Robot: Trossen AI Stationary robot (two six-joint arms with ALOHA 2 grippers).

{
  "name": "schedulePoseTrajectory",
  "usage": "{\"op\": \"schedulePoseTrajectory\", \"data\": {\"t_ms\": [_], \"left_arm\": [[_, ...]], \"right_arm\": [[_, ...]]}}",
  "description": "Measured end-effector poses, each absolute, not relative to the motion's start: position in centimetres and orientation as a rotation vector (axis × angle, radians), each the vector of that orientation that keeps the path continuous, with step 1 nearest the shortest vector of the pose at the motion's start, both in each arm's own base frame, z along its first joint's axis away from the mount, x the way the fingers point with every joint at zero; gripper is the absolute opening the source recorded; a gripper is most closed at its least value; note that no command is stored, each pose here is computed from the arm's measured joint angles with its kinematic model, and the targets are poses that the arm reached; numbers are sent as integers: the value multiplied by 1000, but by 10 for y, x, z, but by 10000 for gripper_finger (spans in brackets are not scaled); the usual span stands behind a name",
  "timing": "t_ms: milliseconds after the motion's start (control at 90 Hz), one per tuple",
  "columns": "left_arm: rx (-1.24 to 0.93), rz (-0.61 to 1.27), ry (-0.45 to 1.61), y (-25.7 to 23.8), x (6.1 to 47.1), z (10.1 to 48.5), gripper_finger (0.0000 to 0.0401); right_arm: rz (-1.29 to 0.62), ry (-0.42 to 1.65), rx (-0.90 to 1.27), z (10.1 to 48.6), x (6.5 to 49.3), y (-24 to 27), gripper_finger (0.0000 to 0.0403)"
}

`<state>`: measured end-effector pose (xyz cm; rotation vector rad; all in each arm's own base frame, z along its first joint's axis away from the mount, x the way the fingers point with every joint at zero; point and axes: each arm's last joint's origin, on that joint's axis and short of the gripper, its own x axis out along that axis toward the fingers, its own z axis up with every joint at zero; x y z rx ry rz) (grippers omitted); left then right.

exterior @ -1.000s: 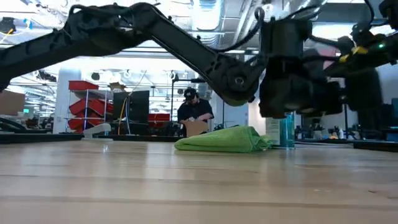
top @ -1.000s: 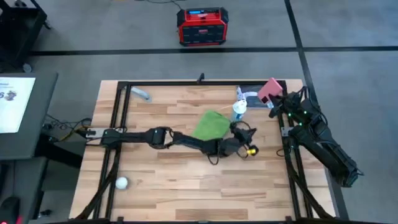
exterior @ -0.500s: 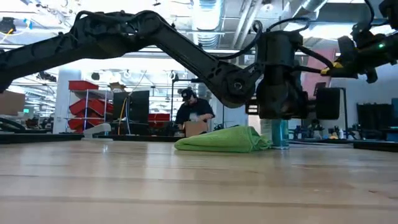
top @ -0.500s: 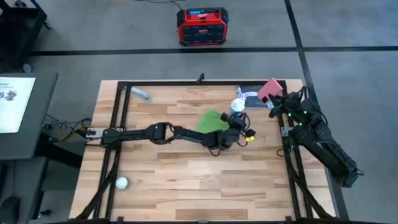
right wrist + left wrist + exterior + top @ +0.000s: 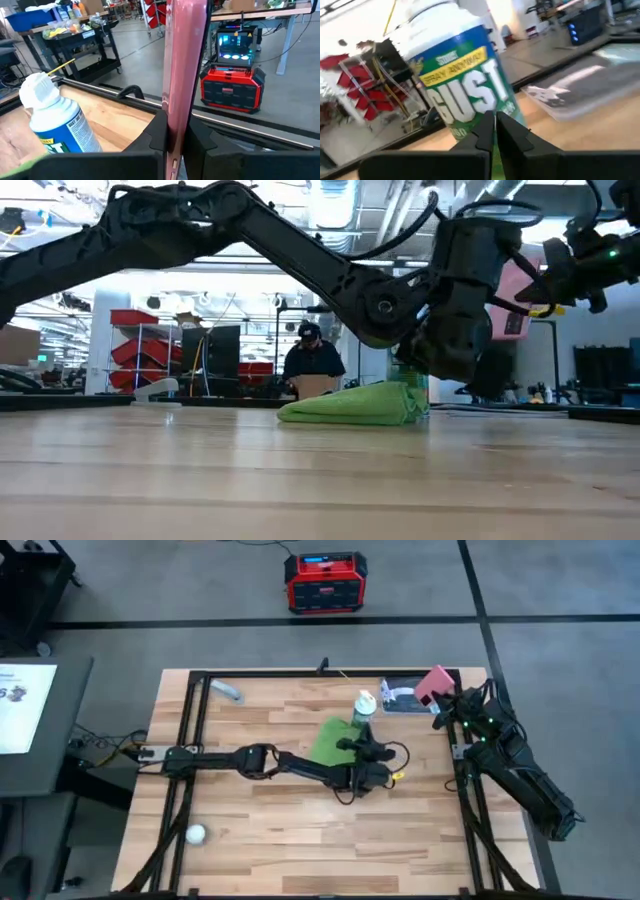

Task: Apply microfiber cloth
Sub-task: Spray the cellphone using the cleaning bottle

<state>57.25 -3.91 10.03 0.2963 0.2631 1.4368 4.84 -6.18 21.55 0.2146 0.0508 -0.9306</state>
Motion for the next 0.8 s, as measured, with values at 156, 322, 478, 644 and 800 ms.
{"op": "schedulePoseTrajectory", "data": {"t_ms": [156,322,478,644,800], "left_arm": [[287,1400,245,-61,571,101,0],[226,1293,178,-93,569,107,0],[195,1069,65,-117,569,126,0],[329,707,-139,-144,565,173,0],[407,275,-42,-181,558,216,0]], "right_arm": [[-930,50,213,216,48,-62,14],[-929,51,208,216,48,-62,14],[-929,51,206,216,48,-62,14],[-910,52,205,216,49,-61,14],[-906,51,204,216,49,-61,14]]}}
